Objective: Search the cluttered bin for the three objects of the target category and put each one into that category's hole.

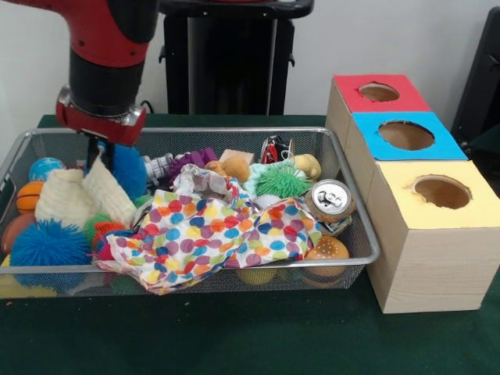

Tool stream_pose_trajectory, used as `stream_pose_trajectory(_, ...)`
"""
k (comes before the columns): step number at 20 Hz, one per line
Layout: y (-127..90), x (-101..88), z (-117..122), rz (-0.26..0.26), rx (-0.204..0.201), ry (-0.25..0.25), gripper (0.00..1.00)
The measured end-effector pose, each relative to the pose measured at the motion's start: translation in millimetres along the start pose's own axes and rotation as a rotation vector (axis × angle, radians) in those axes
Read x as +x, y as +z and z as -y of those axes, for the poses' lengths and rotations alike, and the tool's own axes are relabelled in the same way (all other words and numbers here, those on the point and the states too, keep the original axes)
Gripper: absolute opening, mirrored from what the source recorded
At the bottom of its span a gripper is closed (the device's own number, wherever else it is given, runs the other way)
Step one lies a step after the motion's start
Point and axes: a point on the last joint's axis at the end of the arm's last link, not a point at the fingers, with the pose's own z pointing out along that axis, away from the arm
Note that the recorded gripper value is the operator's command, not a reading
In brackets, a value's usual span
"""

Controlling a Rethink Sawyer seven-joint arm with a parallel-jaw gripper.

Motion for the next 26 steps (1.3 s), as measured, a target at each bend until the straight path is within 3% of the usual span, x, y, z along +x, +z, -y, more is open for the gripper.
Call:
stream_pose_trajectory(5,-3,-10.0,16,0.001,-0.013,-0.048,0.00)
stream_pose_trajectory(10,-4,-11.9,14,0.006,-0.018,-0.075,0.00)
stream_pose_trajectory(26,-10,-19.2,2,0.025,-0.041,-0.103,0.00)
